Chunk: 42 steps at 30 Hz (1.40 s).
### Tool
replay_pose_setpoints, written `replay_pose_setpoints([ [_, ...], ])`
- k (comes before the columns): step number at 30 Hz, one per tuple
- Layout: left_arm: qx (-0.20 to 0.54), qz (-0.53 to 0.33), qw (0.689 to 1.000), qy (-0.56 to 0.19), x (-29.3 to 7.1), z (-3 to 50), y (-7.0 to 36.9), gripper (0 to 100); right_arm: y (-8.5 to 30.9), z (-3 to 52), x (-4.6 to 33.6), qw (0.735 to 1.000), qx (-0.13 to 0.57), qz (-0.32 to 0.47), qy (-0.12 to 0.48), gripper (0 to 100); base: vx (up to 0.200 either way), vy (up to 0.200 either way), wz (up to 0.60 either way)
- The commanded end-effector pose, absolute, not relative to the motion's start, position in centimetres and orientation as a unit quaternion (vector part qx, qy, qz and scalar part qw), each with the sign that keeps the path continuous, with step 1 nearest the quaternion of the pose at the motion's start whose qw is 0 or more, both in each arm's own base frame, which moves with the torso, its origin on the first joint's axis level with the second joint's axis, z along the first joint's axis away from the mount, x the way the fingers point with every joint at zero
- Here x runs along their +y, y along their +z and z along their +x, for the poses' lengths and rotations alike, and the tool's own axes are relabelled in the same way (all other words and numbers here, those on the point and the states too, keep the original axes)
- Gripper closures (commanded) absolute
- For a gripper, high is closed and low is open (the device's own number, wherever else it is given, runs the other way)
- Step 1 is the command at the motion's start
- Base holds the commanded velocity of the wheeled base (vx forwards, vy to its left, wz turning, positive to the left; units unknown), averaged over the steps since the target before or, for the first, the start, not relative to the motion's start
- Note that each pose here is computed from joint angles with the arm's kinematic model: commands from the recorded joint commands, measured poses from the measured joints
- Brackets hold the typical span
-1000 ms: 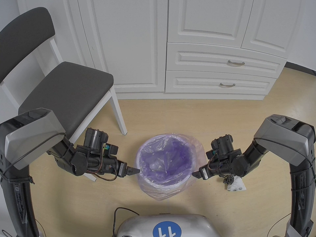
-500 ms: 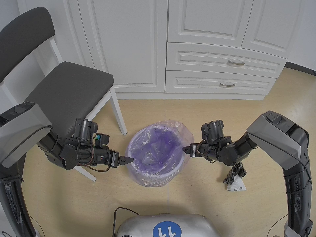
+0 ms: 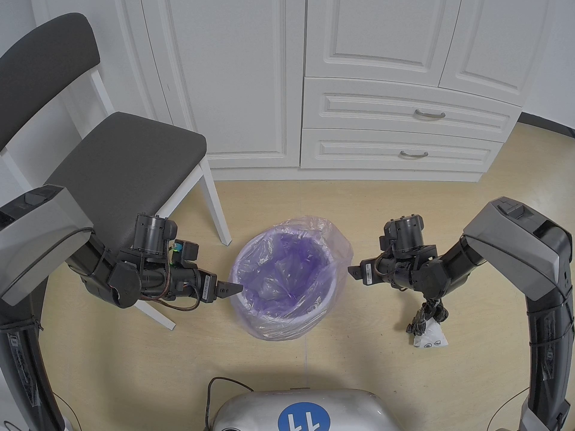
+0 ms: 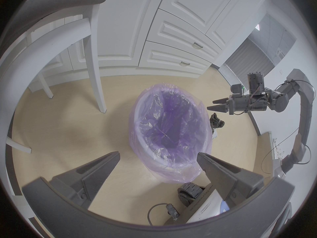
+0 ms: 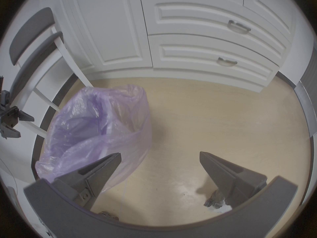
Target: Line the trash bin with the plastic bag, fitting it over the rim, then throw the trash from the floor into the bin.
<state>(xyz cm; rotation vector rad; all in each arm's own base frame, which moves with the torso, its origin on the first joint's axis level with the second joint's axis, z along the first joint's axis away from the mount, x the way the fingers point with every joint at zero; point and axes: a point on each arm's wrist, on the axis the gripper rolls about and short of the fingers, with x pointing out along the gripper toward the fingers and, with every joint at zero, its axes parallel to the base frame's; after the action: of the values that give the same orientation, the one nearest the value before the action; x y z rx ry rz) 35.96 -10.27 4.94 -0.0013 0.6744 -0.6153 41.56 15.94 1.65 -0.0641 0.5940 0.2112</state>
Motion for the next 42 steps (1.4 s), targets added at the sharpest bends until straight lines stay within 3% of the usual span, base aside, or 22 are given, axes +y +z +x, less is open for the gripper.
replay_pose_setpoints([
  [1,0.317,0.000,0.901,-0.298,-10.3,36.1,4.8,0,5.0,40.3,15.5,0.960,0.250,-0.012,0.125,0,0.000,0.000,0.00],
  [6,0.313,-0.002,0.902,-0.296,-10.4,36.2,4.8,0,4.6,39.0,21.3,0.946,0.266,0.086,0.161,0,0.000,0.000,0.00],
  [13,0.315,0.005,0.908,-0.277,-10.5,36.3,4.6,0,0.7,39.2,25.0,0.956,0.268,0.055,0.102,0,0.000,0.000,0.00],
  [23,0.314,0.007,0.909,-0.276,-10.7,36.3,4.7,0,-0.7,38.7,27.6,0.964,0.262,0.016,0.049,0,0.000,0.000,0.00],
  [35,0.314,0.008,0.908,-0.276,-10.7,36.4,4.6,0,1.7,36.0,23.3,0.950,0.295,-0.081,0.056,0,0.000,0.000,0.00],
  [42,0.316,0.009,0.908,-0.275,-10.7,36.4,4.4,0,2.0,34.6,18.5,0.925,0.324,-0.156,0.118,0,0.000,0.000,0.00],
])
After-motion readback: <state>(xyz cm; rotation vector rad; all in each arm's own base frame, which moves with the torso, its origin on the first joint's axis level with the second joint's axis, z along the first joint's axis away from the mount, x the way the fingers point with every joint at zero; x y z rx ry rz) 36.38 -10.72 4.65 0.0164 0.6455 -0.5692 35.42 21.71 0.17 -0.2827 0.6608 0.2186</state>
